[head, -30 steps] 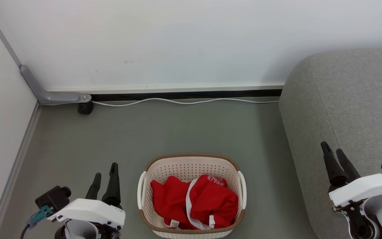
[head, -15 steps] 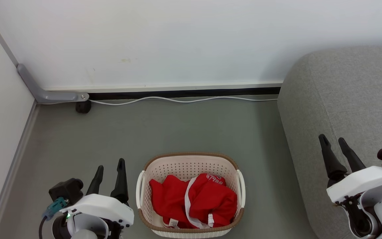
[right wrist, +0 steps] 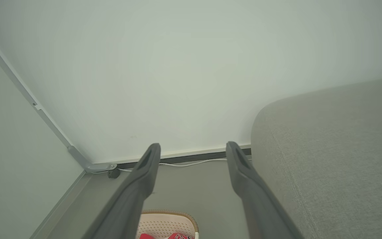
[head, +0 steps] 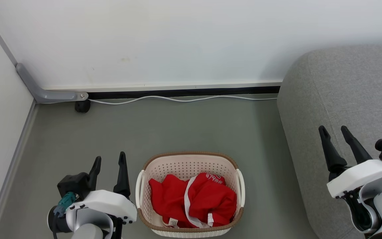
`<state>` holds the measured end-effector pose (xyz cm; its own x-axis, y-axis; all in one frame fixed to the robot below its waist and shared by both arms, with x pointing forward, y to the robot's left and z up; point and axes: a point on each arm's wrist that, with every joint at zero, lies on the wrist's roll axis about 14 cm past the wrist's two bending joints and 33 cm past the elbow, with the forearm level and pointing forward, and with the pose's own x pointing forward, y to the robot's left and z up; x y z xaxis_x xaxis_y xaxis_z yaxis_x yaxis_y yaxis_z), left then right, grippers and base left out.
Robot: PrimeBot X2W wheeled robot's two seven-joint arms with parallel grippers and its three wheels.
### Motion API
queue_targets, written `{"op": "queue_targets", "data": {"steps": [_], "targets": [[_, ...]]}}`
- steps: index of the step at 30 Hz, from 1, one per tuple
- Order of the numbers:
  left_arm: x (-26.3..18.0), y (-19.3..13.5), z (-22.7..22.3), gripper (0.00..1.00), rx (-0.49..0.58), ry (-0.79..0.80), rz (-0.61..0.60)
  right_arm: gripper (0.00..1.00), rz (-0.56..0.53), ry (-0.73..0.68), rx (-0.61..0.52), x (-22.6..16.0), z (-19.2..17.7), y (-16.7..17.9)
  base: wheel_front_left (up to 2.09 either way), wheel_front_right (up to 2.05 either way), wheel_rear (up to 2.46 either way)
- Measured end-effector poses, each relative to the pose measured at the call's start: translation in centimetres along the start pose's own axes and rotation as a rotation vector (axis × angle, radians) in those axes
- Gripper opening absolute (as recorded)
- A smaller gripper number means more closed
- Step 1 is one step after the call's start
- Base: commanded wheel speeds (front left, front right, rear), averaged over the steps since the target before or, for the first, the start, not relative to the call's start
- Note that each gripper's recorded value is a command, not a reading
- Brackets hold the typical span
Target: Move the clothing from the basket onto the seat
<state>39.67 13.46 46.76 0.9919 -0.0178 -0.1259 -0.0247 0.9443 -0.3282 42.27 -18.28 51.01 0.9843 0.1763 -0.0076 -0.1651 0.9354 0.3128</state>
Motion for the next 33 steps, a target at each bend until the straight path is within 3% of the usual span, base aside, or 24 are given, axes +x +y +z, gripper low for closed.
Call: {"op": "queue_targets", "data": {"steps": [24,33], "targets": [[0.0,-1.3,2.6,1.00,0.248,-0.139,-0.028,1.00,0.026,-0.074,-0.269,0.3,2.5,-0.5,0.00,0.00,0.00],[0.0,-0.8,2.8,1.00,0.250,-0.143,-0.014,1.00,-0.001,-0.087,-0.267,0.4,3.1,-1.3,0.00,0.00,0.00]]}}
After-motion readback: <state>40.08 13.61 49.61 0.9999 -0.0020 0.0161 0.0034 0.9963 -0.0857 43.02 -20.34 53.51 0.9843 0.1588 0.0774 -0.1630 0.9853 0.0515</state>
